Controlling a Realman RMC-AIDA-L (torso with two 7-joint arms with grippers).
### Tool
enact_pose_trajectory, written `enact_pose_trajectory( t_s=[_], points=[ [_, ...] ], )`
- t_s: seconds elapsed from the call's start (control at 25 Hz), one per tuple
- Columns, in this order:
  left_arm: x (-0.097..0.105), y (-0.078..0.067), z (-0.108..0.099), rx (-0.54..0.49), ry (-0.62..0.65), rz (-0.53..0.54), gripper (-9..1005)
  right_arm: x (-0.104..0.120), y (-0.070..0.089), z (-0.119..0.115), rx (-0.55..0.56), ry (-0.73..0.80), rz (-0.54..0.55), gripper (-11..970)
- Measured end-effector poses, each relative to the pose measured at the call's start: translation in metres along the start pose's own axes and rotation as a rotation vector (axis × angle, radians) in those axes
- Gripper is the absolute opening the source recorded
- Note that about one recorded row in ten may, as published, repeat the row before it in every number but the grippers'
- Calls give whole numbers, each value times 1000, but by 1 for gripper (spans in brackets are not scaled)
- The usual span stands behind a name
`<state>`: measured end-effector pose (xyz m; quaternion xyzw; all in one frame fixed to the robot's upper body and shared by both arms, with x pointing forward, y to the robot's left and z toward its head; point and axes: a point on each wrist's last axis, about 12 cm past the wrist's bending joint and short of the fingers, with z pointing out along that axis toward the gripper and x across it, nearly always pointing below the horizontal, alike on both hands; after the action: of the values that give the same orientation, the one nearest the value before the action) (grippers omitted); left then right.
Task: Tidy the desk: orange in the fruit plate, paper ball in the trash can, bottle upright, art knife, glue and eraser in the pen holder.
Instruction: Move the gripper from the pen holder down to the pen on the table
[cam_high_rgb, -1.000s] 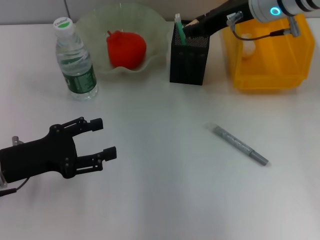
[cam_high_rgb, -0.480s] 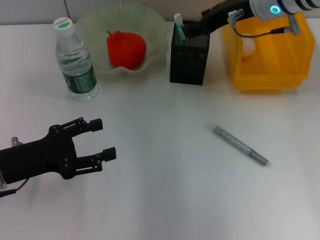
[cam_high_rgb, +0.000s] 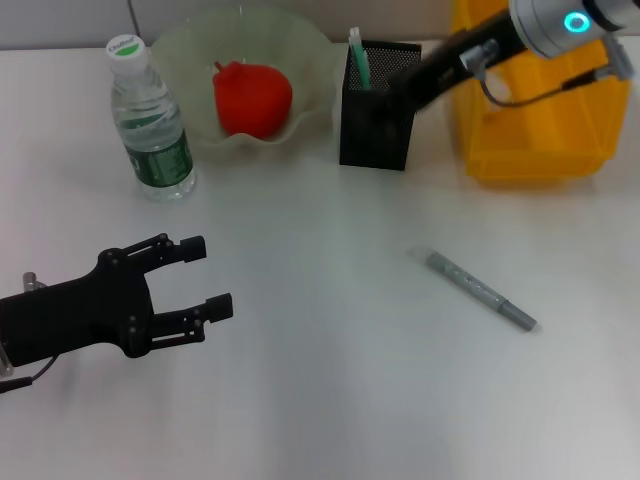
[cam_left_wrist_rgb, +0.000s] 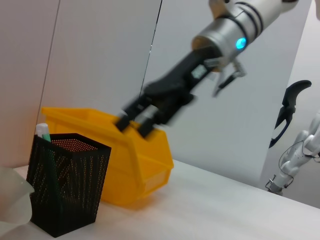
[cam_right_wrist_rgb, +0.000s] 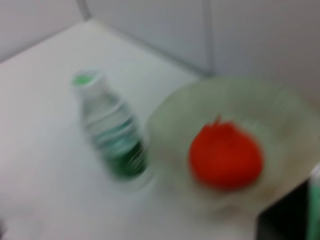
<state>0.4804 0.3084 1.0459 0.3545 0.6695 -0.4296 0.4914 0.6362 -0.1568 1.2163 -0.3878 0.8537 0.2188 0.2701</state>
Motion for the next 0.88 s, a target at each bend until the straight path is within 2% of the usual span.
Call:
enact_pose_trajectory(
  t_s=[0.08,0.24,0.44,0.56,0.88],
  points=[
    [0,0,0,0,0,0,850,3,6,-3,-16,90,4,748],
    [0,0,-1,-1,2,0,850,12,7,1,18,241,35,742],
    [1,-1,-1,-2,2,0,850,32,7,22,34,388,56,734],
    [0,0,0,0,1,2,850,44,7,36,44,437,47,730],
    [0,0,1,1,1,-1,850,58,6,48,56,478,29,718]
  ],
)
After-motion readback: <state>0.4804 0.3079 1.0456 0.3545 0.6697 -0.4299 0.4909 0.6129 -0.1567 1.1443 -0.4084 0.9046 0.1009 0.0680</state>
